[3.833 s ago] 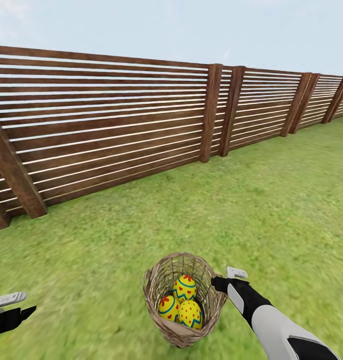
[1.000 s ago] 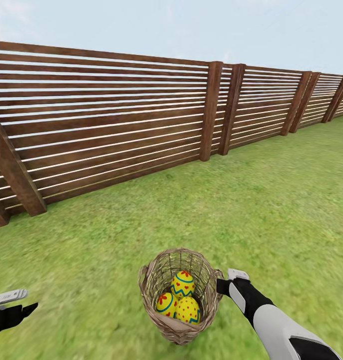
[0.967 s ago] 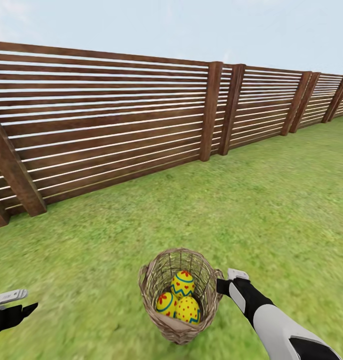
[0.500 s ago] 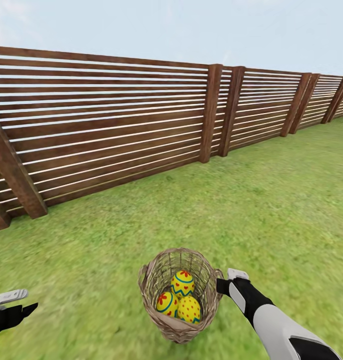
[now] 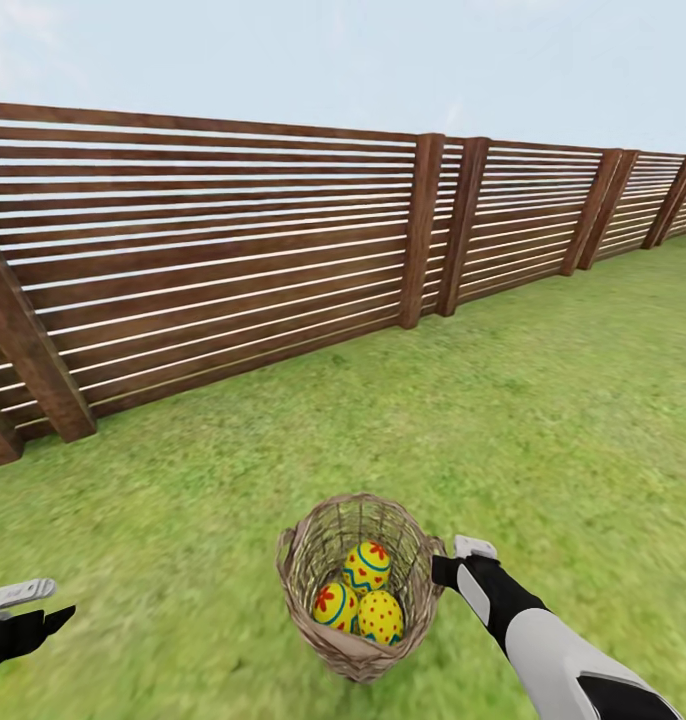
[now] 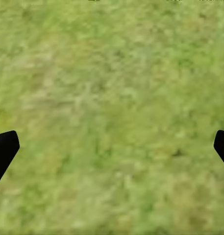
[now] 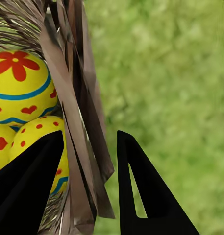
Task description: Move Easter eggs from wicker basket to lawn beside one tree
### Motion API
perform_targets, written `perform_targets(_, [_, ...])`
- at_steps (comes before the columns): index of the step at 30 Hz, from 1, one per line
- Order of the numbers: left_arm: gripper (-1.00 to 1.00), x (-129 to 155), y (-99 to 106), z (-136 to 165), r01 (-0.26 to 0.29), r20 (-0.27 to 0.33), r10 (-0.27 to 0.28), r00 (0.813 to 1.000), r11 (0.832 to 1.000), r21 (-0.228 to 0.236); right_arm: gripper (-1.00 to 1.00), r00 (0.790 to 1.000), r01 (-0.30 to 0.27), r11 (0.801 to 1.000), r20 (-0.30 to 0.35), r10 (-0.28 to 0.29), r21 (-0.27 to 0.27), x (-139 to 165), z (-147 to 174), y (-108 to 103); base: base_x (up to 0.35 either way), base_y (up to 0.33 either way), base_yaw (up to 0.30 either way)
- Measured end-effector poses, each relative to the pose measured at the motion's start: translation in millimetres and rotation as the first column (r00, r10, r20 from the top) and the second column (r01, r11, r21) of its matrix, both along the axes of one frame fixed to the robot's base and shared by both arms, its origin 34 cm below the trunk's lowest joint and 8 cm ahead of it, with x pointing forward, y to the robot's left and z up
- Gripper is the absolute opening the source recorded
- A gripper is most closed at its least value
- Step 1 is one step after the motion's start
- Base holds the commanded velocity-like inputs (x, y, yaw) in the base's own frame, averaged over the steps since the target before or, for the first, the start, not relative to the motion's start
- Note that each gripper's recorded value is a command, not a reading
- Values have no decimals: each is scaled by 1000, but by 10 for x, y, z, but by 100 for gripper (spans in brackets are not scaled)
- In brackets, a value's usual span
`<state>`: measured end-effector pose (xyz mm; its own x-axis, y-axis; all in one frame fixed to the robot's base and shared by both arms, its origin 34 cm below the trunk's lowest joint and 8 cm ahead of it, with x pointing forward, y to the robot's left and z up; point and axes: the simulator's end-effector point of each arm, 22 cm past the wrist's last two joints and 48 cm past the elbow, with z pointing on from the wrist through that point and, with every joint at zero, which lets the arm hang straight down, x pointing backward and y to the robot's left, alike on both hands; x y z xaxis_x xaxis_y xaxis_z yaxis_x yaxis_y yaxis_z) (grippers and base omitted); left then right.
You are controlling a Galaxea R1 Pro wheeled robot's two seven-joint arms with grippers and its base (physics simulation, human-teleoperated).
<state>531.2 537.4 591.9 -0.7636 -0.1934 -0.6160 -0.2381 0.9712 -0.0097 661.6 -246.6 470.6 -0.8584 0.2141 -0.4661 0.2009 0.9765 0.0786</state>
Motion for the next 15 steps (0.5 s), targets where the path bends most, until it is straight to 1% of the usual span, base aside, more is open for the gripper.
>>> perform_targets(7, [100, 12, 6, 129, -2, -3, 2, 1000, 1000, 0, -100, 1000, -8, 1000, 1, 8, 4, 23, 142, 61, 0, 0, 0])
perform_targets(15, [100, 31, 6, 282, -2, -4, 2, 1000, 1000, 2, -100, 1000, 4, 1000, 2, -4, 7, 45, 298, 60, 0, 0, 0])
